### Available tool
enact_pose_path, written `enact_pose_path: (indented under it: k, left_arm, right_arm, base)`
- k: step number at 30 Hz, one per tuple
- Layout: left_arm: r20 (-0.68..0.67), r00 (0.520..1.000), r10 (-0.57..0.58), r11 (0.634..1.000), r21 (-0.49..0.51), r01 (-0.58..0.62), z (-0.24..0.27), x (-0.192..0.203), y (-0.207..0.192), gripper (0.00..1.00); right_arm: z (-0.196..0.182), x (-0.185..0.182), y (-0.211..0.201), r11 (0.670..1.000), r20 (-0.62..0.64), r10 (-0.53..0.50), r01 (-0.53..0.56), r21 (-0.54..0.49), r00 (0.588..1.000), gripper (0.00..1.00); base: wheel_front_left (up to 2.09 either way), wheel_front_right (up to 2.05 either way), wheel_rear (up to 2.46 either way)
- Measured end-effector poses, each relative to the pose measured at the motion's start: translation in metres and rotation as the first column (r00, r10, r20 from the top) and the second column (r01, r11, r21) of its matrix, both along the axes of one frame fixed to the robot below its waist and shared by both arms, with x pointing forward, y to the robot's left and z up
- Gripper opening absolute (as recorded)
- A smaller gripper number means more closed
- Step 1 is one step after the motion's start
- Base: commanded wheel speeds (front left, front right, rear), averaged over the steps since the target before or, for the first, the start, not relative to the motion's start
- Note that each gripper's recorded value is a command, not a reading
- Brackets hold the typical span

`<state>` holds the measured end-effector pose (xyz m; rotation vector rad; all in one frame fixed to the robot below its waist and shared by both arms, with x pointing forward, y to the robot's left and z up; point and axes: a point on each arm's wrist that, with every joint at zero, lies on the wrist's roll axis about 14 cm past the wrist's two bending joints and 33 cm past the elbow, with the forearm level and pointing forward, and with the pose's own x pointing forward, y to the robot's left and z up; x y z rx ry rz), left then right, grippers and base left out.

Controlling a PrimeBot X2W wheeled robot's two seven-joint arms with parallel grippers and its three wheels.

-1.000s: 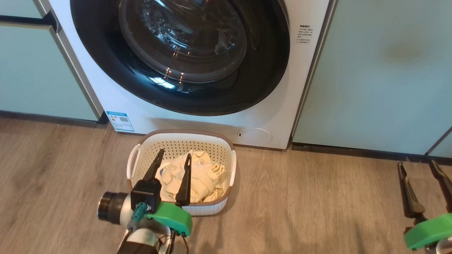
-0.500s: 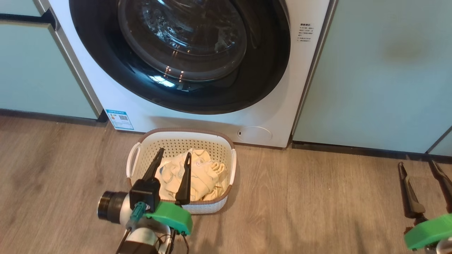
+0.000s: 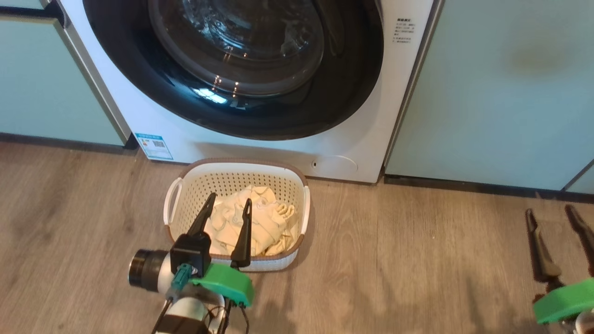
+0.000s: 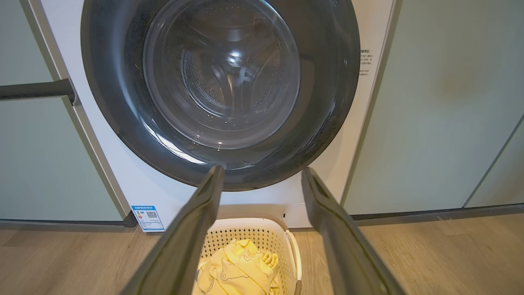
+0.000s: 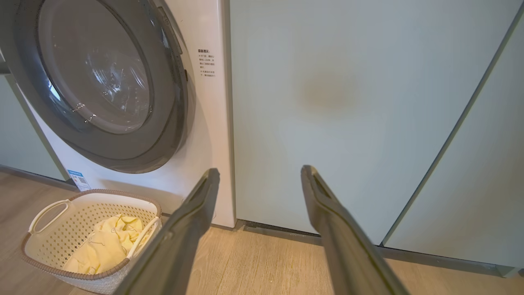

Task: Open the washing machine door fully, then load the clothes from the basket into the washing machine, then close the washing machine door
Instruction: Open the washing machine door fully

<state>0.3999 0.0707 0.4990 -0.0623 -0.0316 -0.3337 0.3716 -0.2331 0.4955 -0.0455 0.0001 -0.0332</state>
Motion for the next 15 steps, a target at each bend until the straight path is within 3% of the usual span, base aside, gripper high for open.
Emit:
enact_pose_path:
  k: [3, 4, 5, 6, 7, 8, 9, 15]
  left_arm:
    - [0.002, 1.0, -0.001, 1.0, -0.003, 0.001, 0.0, 0.006, -0.001, 1.0]
    - [0.005, 1.0, -0.001, 1.0, -0.005, 0.001, 0.001, 0.008, -0.002, 1.0]
    - [0.007, 1.0, -0.002, 1.0, -0.006, 0.002, 0.002, 0.011, -0.002, 1.0]
    - [0.008, 1.0, -0.003, 1.0, -0.008, 0.003, 0.002, 0.013, -0.003, 1.0]
    - [0.008, 1.0, -0.003, 1.0, -0.01, 0.003, 0.002, 0.015, -0.003, 1.0]
    - [0.005, 1.0, -0.003, 1.0, -0.011, 0.003, 0.001, 0.016, -0.003, 1.0]
    - [0.0, 1.0, -0.003, 1.0, -0.013, 0.003, -0.001, 0.016, -0.004, 1.0]
    - [-0.011, 1.0, 0.002, 1.0, -0.015, -0.002, -0.006, 0.025, -0.003, 1.0]
  right_arm:
    - [0.001, 0.008, -0.003, 0.999, 0.011, -0.013, 0.012, 0.03, 1.0, 1.0]
    - [0.002, 0.012, -0.004, 0.999, 0.014, -0.017, 0.016, 0.039, 1.0, 0.9]
    - [0.003, 0.015, -0.006, 0.999, 0.017, -0.023, 0.022, 0.05, 1.0, 0.57]
    - [0.002, 0.018, -0.008, 0.998, 0.017, -0.03, 0.029, 0.058, 0.999, 0.57]
    - [0.002, 0.021, -0.01, 0.997, 0.019, -0.038, 0.036, 0.069, 0.999, 0.37]
    - [0.002, 0.024, -0.012, 0.996, 0.021, -0.043, 0.042, 0.079, 0.999, 0.1]
    - [0.001, 0.027, -0.013, 0.995, 0.021, -0.048, 0.046, 0.089, 0.999, 0.0]
    - [-0.005, 0.047, -0.017, 0.968, 0.019, -0.088, 0.081, 0.237, 0.996, 0.0]
  base:
    - [0.0, 0.0, 0.0]
    - [0.0, 0.0, 0.0]
    - [0.0, 0.0, 0.0]
    - [0.0, 0.0, 0.0]
    - [0.0, 0.0, 0.0]
    - [0.0, 0.0, 0.0]
    - [0.0, 0.0, 0.0]
    - [0.0, 0.0, 0.0]
